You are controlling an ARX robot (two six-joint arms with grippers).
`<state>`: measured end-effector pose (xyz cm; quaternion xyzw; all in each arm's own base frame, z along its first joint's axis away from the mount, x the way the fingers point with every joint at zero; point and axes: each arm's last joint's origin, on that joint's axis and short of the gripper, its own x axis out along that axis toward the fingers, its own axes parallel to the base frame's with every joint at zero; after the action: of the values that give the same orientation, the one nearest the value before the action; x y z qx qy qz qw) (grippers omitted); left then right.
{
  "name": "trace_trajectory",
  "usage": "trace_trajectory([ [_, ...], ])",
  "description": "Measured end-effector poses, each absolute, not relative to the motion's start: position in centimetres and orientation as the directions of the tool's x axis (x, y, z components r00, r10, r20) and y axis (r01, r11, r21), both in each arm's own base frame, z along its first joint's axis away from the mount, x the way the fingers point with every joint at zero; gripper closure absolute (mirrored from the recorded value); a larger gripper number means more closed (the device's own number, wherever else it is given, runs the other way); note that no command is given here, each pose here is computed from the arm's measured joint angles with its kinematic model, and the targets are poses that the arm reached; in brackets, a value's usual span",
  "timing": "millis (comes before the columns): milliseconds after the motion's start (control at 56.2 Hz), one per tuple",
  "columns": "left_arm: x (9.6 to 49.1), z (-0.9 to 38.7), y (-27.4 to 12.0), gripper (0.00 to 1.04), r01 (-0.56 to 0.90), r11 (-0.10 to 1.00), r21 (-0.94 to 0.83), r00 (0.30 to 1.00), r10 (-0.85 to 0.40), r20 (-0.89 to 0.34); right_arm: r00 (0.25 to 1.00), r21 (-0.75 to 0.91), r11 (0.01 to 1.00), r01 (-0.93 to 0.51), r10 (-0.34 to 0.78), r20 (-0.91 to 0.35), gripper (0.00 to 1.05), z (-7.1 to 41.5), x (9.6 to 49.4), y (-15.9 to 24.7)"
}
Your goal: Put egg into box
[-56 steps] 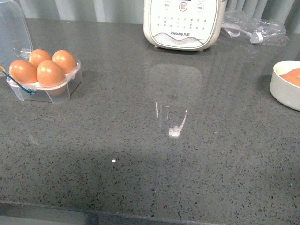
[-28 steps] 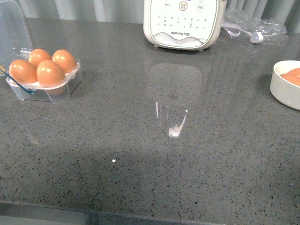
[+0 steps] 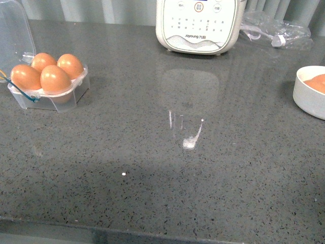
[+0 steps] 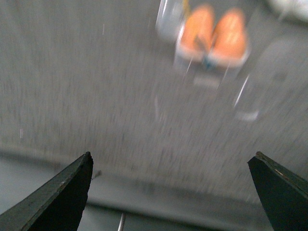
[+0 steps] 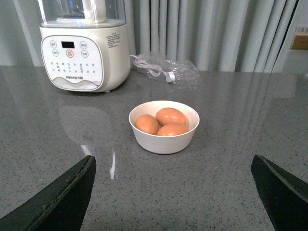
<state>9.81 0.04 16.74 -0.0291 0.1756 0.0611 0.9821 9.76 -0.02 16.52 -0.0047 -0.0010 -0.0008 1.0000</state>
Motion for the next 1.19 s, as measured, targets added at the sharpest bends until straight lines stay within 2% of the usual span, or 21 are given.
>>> trace_trajectory([
  [36,9.9,16.2,0.0,0.07,-0.143,0.989,-0.032,0.898,0.116,-0.424,1.0,-0.009,1.0,0.001,-0.001,0.002,0.07,16.5,9.8,0.0],
  [89,9.9,16.0,-0.1,0.07,-0.141,0.989,-0.043,0.889,0.107,-0.446,1.0,-0.009,1.0,0.002,-0.002,0.002,0.07,16.5,9.8,0.0],
  [445,12.2,17.0,0.1,0.07,-0.066,0.993,-0.102,0.932,0.025,-0.361,1.0,-0.009,1.0,0.002,-0.002,0.002,0.07,16.5,9.8,0.0],
  [676,17.2,19.3,3.1,0.07,-0.046,0.995,-0.091,0.959,0.019,-0.284,1.0,-0.009,1.0,0.002,-0.002,0.002,0.07,16.5,9.8,0.0],
  [1049,25.1,22.3,8.4,0.07,-0.114,0.993,-0.014,0.964,0.107,-0.243,1.0,-0.009,1.0,0.002,-0.002,0.002,0.07,16.5,9.8,0.0],
  [1192,27.5,23.0,9.6,0.07,-0.079,0.996,-0.033,0.967,0.068,-0.247,1.0,-0.009,1.0,0.002,-0.002,0.002,0.07,16.5,9.8,0.0],
])
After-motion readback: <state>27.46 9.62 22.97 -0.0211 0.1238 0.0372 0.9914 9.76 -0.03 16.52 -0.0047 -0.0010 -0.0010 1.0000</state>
